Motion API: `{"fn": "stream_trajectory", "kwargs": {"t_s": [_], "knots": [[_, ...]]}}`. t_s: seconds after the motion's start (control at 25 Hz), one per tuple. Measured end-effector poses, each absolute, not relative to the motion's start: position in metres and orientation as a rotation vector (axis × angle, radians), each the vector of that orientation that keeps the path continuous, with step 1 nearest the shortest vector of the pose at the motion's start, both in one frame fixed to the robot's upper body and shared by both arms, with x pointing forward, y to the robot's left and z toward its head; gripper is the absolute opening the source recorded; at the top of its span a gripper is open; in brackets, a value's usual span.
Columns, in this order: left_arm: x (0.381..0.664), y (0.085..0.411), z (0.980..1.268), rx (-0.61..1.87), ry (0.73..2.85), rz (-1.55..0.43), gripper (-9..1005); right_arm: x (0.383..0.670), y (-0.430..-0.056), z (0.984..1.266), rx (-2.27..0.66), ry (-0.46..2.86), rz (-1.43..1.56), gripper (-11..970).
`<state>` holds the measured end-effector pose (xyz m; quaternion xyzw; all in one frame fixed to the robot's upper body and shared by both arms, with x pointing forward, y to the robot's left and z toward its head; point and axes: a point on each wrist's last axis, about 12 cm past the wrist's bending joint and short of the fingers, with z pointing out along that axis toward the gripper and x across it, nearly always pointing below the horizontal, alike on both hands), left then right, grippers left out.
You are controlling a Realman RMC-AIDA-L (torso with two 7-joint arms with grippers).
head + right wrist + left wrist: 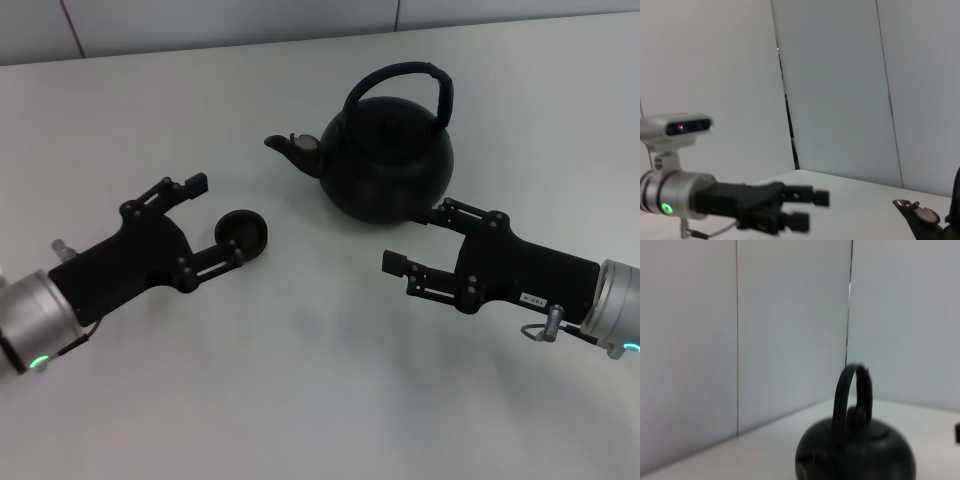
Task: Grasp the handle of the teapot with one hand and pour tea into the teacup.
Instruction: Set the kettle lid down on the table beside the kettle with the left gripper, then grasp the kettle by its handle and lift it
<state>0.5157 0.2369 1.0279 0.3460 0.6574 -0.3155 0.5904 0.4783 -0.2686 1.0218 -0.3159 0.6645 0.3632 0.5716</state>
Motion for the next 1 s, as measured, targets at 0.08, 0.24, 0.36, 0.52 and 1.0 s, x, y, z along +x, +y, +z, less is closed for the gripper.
{"fn": "stream_trajectory", "kwargs": {"t_s": [0.08,0.24,0.36,0.52,1.0], "knots": [[0.512,0.241,1.031,0.8,1.503,-0.752,859,0.479,-0.268,1.022,-0.742,1.56,0.847,708],[0.501,0.25,1.039,0.829,1.446,-0.807,859,0.481,-0.269,1.022,-0.73,1.558,0.834,702],[0.489,0.256,1.048,0.982,1.405,-0.883,859,0.482,-0.272,1.023,-0.715,1.548,0.808,697],[0.485,0.267,1.061,1.056,1.389,-0.95,859,0.481,-0.274,1.023,-0.698,1.544,0.794,690],[0.499,0.314,1.086,1.151,1.586,-0.934,859,0.467,-0.303,1.023,-0.403,1.479,0.568,671]]}}
